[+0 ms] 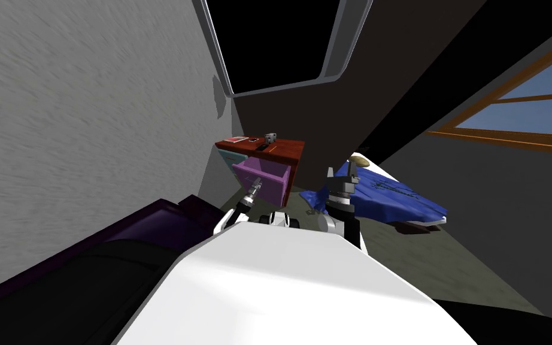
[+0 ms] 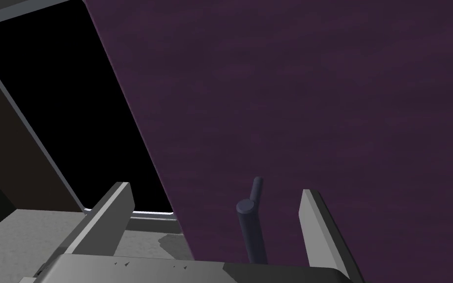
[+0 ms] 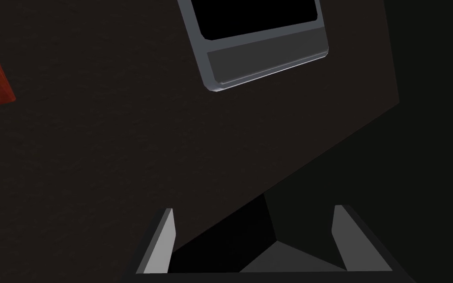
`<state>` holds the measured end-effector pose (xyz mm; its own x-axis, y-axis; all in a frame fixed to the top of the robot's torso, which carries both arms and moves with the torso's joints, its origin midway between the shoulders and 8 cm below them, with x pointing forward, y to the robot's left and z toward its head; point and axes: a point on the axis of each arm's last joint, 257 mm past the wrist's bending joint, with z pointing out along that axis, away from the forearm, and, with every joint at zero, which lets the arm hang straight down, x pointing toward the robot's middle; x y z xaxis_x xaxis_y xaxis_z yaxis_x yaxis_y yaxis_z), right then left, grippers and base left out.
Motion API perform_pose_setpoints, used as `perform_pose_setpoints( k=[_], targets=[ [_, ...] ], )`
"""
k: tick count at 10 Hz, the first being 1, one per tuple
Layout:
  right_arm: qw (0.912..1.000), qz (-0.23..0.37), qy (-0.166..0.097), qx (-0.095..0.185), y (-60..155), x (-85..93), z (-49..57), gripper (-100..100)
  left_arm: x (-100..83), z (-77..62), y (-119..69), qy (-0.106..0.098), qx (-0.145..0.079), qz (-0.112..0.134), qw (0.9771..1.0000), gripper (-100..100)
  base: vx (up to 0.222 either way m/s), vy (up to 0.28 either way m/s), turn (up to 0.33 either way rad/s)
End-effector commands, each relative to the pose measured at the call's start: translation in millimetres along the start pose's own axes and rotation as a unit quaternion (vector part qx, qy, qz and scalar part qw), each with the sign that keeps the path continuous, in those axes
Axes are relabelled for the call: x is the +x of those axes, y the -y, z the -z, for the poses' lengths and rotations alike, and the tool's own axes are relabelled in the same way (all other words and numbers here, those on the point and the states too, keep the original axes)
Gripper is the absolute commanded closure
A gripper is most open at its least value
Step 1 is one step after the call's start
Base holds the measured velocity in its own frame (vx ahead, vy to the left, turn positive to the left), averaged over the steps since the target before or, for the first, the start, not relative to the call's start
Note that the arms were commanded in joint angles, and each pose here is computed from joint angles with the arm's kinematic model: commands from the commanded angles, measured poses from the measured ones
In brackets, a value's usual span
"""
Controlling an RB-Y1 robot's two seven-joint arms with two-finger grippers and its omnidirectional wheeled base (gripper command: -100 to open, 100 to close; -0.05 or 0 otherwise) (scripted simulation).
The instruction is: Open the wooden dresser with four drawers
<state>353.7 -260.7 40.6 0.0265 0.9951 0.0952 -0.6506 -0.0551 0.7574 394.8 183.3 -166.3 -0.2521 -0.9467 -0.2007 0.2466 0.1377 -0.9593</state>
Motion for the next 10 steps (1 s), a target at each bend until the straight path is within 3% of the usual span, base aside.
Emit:
perform_pose_setpoints(
  k=[1, 3, 4, 5, 10],
  targets=[
    [1.0, 0.0, 0.0, 0.0, 0.0, 0.0, 0.0, 0, 0.2, 2.5, 17.1, -0.004, 0.001, 0.001, 1.0, -100, 0.031, -0.008, 0.029],
    [1.0, 0.0, 0.0, 0.0, 0.0, 0.0, 0.0, 0, 0.5, 5.2, 30.0, -0.007, 0.002, 0.002, 1.0, -100, 0.025, -0.012, 0.024],
    [1.0, 0.0, 0.0, 0.0, 0.0, 0.0, 0.0, 0, 1.1, 4.5, 24.4, -0.006, -0.002, 0.002, 1.0, -100, 0.011, -0.006, 0.008],
    [1.0, 0.0, 0.0, 0.0, 0.0, 0.0, 0.0, 0, 1.1, 4.8, 24.2, -0.006, -0.003, 0.003, 1.0, 0, 0.0, 0.0, 0.0],
    [1.0, 0.0, 0.0, 0.0, 0.0, 0.0, 0.0, 0, 1.0, 5.2, 22.5, -0.006, -0.005, 0.003, 1.0, 0, 0.0, 0.0, 0.0]
  ],
)
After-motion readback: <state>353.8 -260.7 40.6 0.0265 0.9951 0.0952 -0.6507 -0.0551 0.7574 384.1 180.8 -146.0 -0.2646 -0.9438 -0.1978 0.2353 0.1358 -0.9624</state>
